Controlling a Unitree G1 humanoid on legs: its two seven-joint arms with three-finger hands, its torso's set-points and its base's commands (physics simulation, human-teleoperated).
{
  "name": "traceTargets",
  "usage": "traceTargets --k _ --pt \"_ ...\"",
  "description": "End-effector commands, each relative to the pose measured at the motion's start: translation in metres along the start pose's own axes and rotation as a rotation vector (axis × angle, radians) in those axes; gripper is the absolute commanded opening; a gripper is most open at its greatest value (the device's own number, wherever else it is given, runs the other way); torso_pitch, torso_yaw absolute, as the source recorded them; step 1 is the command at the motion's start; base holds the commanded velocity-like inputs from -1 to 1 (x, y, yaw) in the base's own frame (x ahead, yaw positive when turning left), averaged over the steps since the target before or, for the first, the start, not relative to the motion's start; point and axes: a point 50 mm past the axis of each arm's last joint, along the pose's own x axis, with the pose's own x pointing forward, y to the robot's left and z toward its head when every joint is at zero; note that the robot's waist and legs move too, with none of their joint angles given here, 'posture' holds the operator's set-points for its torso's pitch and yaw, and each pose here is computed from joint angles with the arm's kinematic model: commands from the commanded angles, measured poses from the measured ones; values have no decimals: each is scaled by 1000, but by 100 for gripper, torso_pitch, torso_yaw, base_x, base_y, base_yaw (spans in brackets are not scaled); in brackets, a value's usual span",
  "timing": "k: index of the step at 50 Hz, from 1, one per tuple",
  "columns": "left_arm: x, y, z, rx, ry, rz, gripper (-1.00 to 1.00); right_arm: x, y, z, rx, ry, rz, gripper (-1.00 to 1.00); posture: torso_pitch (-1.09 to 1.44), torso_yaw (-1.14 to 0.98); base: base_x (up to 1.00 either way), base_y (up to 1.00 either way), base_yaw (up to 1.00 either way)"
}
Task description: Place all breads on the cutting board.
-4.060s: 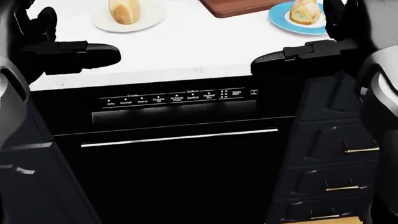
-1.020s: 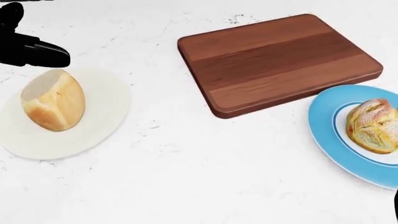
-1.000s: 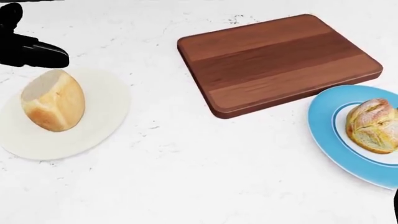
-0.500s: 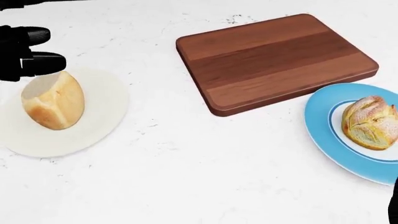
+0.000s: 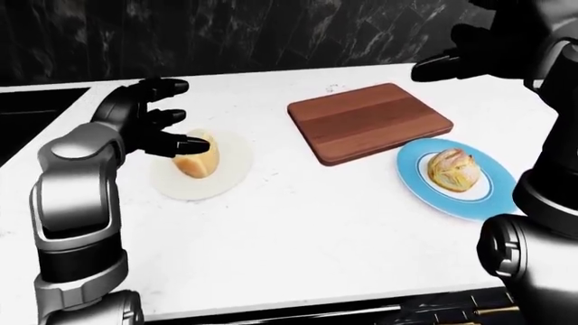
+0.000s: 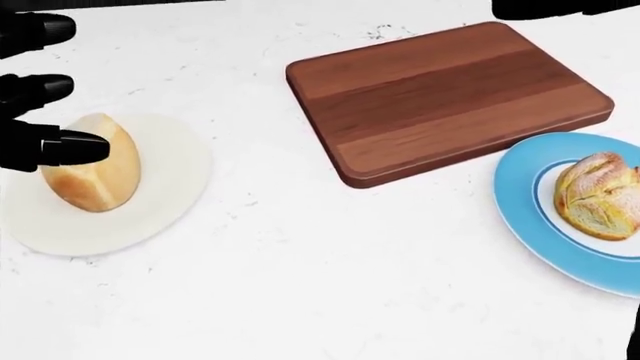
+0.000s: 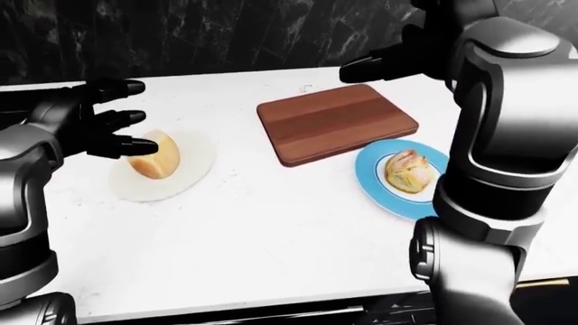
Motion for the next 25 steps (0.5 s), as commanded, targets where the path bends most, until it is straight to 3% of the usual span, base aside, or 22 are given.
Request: traceTargets --k 1,15,25 --pt "-3 2 10 38 -67 27 53 -7 -4 15 -13 -78 -20 100 0 0 0 0 0" --pt "6 -6 3 48 -38 8 51 -7 -4 13 -18 -76 -21 100 0 0 0 0 0" --pt "20 -13 4 74 5 -58 53 -5 -3 10 -16 -75 -20 100 0 0 0 0 0"
